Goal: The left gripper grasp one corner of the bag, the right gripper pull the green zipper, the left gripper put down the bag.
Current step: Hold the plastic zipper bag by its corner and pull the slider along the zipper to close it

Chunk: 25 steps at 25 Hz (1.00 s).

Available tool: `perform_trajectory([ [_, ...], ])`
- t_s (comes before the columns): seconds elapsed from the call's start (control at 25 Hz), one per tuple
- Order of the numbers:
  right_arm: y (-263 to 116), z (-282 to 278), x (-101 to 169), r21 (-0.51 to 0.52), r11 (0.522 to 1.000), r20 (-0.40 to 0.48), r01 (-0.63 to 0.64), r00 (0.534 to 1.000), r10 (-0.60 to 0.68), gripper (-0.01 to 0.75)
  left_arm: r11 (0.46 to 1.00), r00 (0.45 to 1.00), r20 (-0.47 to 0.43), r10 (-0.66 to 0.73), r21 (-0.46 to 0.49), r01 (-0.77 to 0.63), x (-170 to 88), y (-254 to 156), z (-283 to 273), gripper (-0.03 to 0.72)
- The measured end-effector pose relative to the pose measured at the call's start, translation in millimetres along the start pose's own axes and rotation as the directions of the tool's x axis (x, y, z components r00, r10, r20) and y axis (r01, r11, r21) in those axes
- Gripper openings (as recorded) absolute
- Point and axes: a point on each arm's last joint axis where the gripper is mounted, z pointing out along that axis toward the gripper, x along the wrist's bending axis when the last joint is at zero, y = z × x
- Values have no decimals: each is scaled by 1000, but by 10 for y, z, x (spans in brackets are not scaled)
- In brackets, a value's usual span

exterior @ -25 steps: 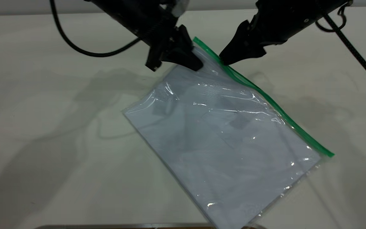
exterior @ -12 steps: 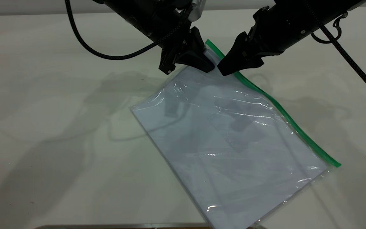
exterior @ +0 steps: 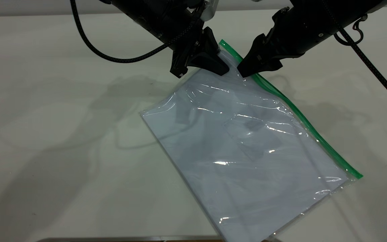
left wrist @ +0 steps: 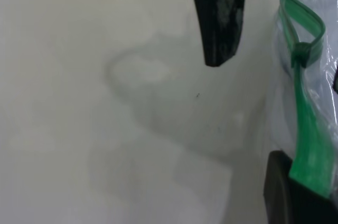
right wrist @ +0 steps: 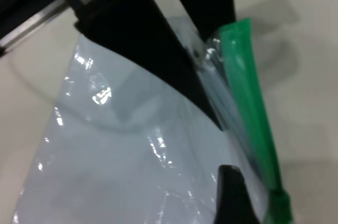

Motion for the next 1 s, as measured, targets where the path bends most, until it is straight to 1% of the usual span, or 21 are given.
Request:
perform_trajectory([
  [0.08,3,0,17,-4,1000,-19,0,1000,0,457,1000,1000,-2,-1,0,1,2,0,0,54],
  [0.16,7,-1,36,-8,1000,-40,0,999,0,384,1000,1000,-7,-1,2,1,6,-2,0,54],
  [0.24,11,-2,53,-12,1000,-59,1,998,-1,291,1000,1000,-8,-1,3,1,7,-2,0,54],
  [0.36,11,-2,53,-12,1000,-59,1,998,-2,169,1000,1000,-10,-5,-2,4,9,2,0,54],
  [0.4,10,-3,50,-12,1000,-58,1,998,-2,136,1000,1000,-13,-9,-7,9,12,6,0,54],
  [0.48,9,-3,46,-11,1000,-54,2,999,-3,96,1000,1000,-21,-20,-21,20,19,19,0,54],
  [0.56,8,-3,42,-10,1000,-49,2,999,-2,79,999,999,-26,-26,-27,25,24,24,0,54],
  [0.88,2,-2,15,-4,1000,-20,3,1000,-3,74,999,999,-36,-36,-33,35,32,22,6,54],
  [1.0,-4,-1,7,3,1000,-11,3,1000,-3,52,999,999,-38,-37,-33,36,35,18,2,54],
])
